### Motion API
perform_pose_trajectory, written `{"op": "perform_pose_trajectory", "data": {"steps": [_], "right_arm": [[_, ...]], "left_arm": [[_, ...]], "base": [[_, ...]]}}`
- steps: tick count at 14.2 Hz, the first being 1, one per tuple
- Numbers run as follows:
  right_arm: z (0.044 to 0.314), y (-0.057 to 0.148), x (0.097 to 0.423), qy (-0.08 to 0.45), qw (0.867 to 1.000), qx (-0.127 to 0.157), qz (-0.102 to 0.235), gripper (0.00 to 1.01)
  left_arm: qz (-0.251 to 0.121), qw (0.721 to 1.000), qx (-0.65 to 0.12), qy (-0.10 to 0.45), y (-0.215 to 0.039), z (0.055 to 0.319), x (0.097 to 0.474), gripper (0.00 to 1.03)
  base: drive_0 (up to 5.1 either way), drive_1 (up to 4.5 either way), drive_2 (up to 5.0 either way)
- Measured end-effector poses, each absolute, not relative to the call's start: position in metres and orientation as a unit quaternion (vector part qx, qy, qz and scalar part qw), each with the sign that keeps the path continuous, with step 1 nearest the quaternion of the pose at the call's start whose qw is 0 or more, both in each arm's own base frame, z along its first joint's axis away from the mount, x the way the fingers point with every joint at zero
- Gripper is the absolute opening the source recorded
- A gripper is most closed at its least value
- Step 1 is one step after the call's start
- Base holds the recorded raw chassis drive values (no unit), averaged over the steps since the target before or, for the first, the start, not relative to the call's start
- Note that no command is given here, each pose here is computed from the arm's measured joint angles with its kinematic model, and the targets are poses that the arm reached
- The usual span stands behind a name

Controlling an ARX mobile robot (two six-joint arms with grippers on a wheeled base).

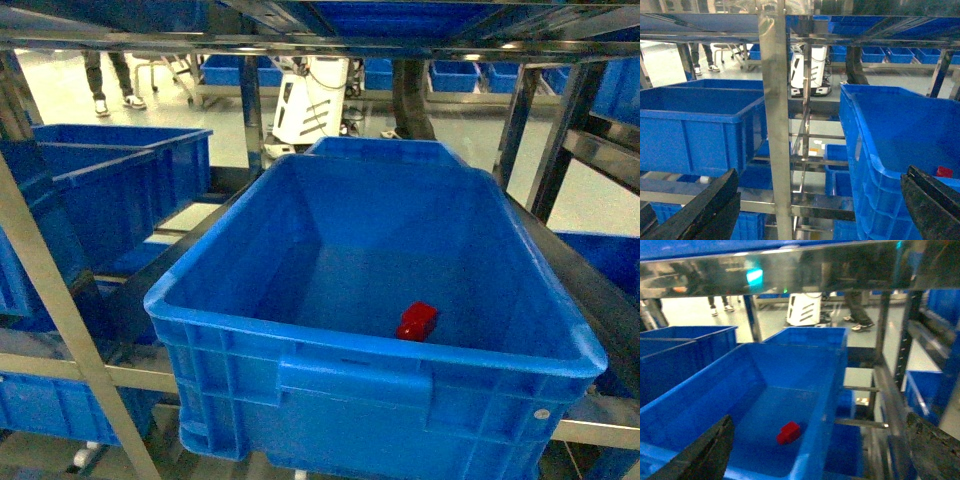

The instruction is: Pick red block from blue box to shelf

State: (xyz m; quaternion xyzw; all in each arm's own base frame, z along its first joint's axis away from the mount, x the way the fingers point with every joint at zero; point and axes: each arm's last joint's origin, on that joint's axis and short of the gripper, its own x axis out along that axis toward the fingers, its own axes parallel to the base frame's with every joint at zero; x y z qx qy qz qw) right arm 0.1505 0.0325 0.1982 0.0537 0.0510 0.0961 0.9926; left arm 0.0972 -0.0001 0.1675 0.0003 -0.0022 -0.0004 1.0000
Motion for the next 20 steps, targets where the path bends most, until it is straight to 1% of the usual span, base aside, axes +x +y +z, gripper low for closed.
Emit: {"op": "perform_pose_trajectory", "data": {"steps": [1, 2, 3, 4, 5, 6, 7, 9, 11, 12, 15, 16, 17, 18, 19, 20], "right_arm": [[0.206, 0.019, 0.142, 0.031, 0.997, 0.049, 0.061, 0.98], [0.206, 0.012, 0.135, 0.036, 0.998, 0.048, 0.029, 0.98], [0.206, 0.013, 0.127, 0.038, 0.998, 0.048, 0.026, 0.98], [0.209, 0.013, 0.124, 0.026, 0.998, 0.049, 0.027, 0.98], [0.209, 0.012, 0.123, -0.006, 0.999, 0.034, 0.007, 0.87], [0.200, 0.006, 0.120, 0.000, 1.000, 0.017, 0.011, 0.72], [0.193, -0.001, 0.119, 0.006, 1.000, 0.012, -0.010, 0.59], [0.190, 0.000, 0.115, -0.003, 1.000, 0.006, 0.000, 0.34], [0.183, 0.000, 0.113, 0.002, 1.000, 0.003, 0.000, 0.08], [0.180, 0.000, 0.112, 0.003, 1.000, 0.003, 0.000, 0.02], [0.177, 0.000, 0.108, -0.002, 1.000, 0.002, 0.000, 0.02], [0.169, 0.000, 0.103, 0.016, 1.000, 0.002, -0.001, 0.02], [0.165, 0.000, 0.097, 0.010, 1.000, 0.001, 0.001, 0.02], [0.166, 0.000, 0.097, 0.003, 1.000, 0.001, 0.000, 0.02], [0.167, 0.000, 0.097, -0.001, 1.000, 0.001, 0.000, 0.11], [0.167, 0.000, 0.097, -0.002, 1.000, 0.001, 0.000, 0.22]], "left_arm": [[0.000, 1.000, 0.000, -0.002, 0.000, 0.168, 0.097, 0.98], [0.000, 1.000, 0.000, -0.002, 0.000, 0.168, 0.097, 0.98], [0.000, 1.000, 0.000, -0.002, 0.000, 0.168, 0.097, 0.98], [0.000, 1.000, 0.000, -0.002, 0.000, 0.168, 0.097, 0.98], [0.000, 1.000, 0.000, -0.002, 0.000, 0.168, 0.097, 0.98], [0.000, 1.000, 0.000, -0.002, 0.000, 0.168, 0.097, 0.98], [0.000, 1.000, 0.000, -0.002, 0.000, 0.168, 0.097, 0.98], [0.000, 1.000, 0.000, -0.002, 0.000, 0.168, 0.097, 0.98], [0.000, 1.000, 0.000, -0.002, 0.000, 0.168, 0.097, 0.98], [0.000, 1.000, 0.000, -0.002, 0.000, 0.168, 0.097, 0.98], [0.000, 1.000, 0.000, -0.002, 0.000, 0.168, 0.097, 0.98], [0.000, 1.000, 0.000, -0.002, 0.000, 0.168, 0.097, 0.98], [0.001, 1.000, 0.000, -0.002, 0.000, 0.167, 0.097, 0.98], [0.000, 1.000, 0.000, -0.002, 0.000, 0.168, 0.097, 0.98], [0.000, 1.000, 0.000, -0.002, 0.000, 0.168, 0.097, 0.98], [0.000, 1.000, 0.000, -0.002, 0.000, 0.168, 0.097, 0.98]], "base": [[0.0, 0.00, 0.0], [0.0, 0.00, 0.0], [0.0, 0.00, 0.0], [0.0, 0.00, 0.0], [0.0, 0.00, 0.0], [0.0, 0.00, 0.0], [0.0, 0.00, 0.0], [0.0, 0.00, 0.0], [0.0, 0.00, 0.0], [0.0, 0.00, 0.0], [0.0, 0.00, 0.0], [0.0, 0.00, 0.0], [0.0, 0.00, 0.0], [0.0, 0.00, 0.0], [0.0, 0.00, 0.0], [0.0, 0.00, 0.0]]}}
